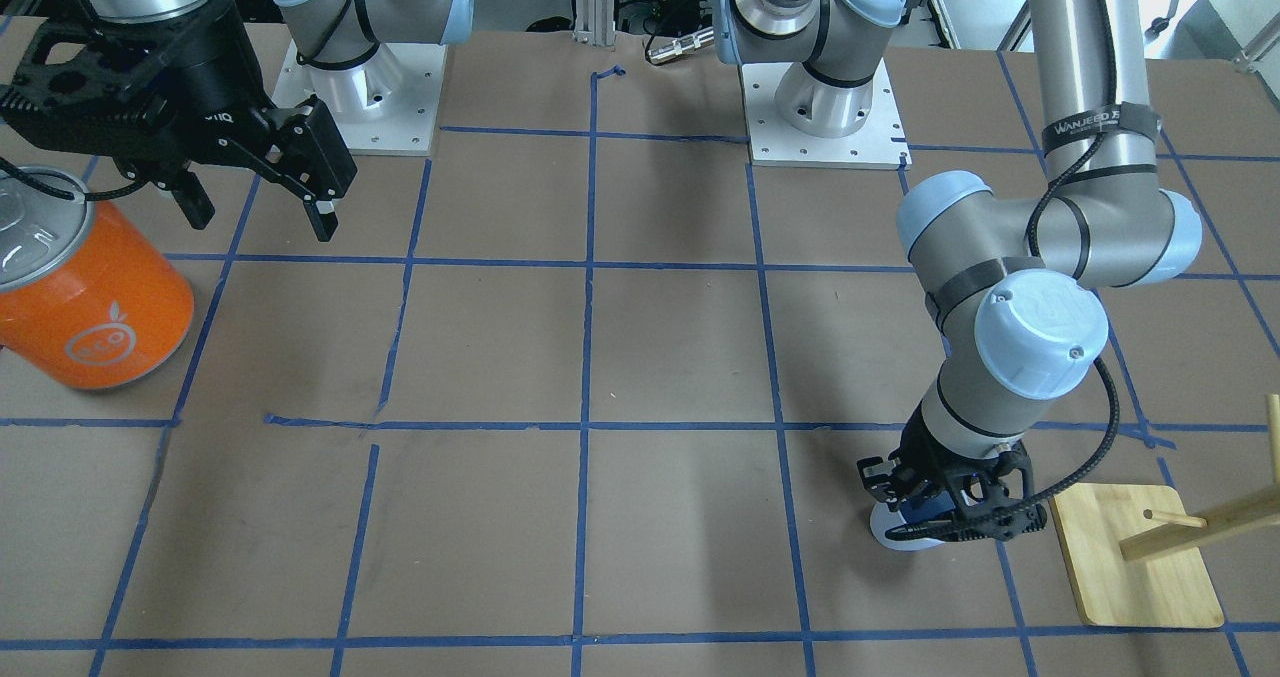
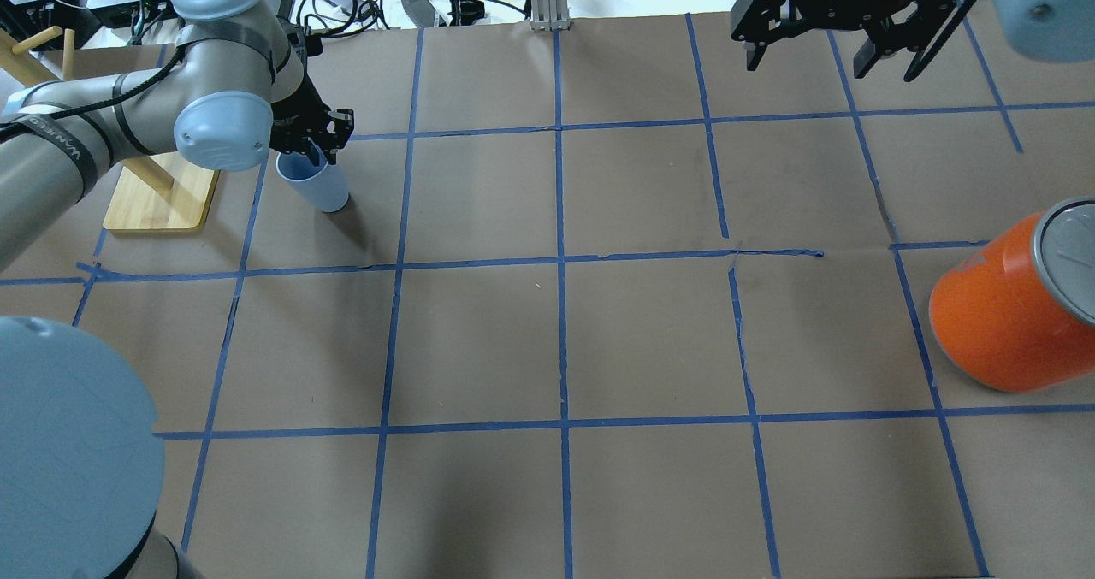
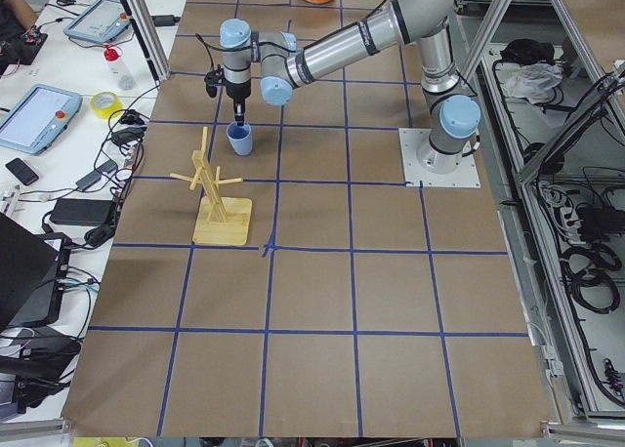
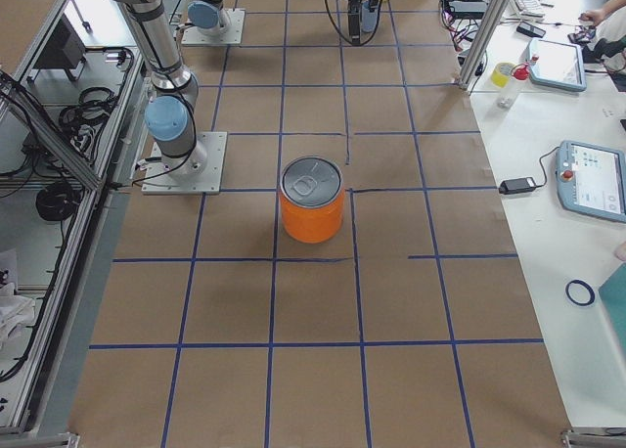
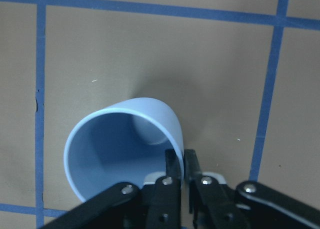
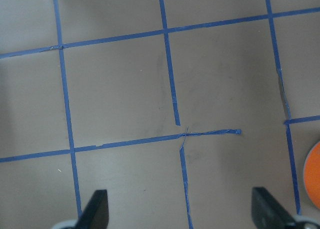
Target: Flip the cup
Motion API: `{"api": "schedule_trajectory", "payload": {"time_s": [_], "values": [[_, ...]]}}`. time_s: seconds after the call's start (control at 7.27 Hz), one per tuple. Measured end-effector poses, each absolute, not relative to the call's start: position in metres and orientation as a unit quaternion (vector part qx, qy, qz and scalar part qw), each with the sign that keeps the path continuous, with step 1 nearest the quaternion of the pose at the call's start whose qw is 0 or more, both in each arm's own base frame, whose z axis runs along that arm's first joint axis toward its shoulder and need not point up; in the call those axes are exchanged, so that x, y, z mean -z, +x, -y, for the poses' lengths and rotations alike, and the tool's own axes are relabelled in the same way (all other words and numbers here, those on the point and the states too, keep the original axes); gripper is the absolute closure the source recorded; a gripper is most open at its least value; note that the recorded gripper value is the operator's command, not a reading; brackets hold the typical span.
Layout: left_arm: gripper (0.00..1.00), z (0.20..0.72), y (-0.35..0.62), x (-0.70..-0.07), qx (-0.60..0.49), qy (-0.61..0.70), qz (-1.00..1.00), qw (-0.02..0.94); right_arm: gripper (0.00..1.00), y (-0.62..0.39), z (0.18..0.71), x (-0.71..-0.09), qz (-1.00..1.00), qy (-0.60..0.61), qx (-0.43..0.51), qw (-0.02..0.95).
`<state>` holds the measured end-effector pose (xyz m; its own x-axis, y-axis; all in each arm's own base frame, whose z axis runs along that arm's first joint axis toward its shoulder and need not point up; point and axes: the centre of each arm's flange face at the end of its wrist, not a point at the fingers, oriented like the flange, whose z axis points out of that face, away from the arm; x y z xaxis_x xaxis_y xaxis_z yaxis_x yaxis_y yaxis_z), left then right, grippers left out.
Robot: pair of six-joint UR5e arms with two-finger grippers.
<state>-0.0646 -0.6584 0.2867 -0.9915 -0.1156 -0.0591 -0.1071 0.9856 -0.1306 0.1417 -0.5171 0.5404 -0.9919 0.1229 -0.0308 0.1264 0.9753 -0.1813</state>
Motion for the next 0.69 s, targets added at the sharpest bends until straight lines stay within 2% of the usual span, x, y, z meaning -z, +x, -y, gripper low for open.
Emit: {"api": "schedule_trajectory", "payload": {"time_s": [0.28, 0.69], "values": [[0.0, 0.647, -0.084, -0.339, 0.083, -0.042, -0.995, 0.034, 0.0, 0.14, 0.516, -0.542, -0.994, 0.064, 0.092, 0.008], [0.0, 0.592, -0.114, -0.45, 0.079, -0.021, -0.996, 0.032, 0.0, 0.14, 0.516, -0.539, -0.994, 0.064, 0.089, 0.008]]}}
